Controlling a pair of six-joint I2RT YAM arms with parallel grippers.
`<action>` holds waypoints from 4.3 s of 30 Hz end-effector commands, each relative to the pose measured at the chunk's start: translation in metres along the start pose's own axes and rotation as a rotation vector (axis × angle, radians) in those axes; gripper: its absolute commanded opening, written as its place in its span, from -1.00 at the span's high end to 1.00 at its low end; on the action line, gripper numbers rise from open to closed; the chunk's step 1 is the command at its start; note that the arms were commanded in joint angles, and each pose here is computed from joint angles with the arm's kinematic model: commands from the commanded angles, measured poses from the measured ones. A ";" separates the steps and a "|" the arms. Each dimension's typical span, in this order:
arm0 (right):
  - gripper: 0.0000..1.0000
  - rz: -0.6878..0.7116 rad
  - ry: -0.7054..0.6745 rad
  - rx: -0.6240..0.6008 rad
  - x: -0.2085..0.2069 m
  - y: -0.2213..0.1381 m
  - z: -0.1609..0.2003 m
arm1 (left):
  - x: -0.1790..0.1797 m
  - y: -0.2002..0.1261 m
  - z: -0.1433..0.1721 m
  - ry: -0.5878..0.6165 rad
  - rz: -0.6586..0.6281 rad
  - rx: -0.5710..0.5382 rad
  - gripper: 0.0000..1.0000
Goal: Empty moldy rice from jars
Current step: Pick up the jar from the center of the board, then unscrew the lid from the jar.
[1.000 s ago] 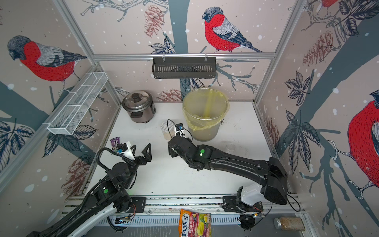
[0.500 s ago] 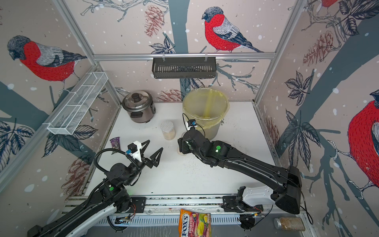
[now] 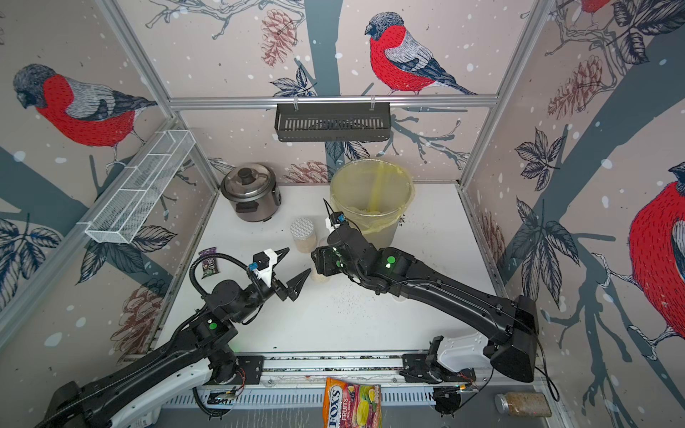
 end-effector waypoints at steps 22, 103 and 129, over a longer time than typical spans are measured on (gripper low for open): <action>-0.07 -0.094 0.012 -0.062 0.013 -0.005 -0.024 | -0.033 0.028 -0.001 0.023 0.202 0.041 -0.86; -0.82 -0.144 0.312 0.173 -0.045 -0.080 -0.042 | -0.035 0.072 -0.014 0.470 -0.037 -0.017 0.21; -0.63 -0.043 0.205 0.274 -0.041 -0.064 -0.033 | -0.043 0.078 -0.005 0.475 -0.007 0.029 0.21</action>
Point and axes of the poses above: each gripper's point midway between its finger pads, its own y axis out along the fingers, its own x axis along the line the jaws close on, z = x × y, the point moved 4 cm from there along -y, back along the fingers, and after that the axes turned 4 degrees about -y, right-handed, at the moved point
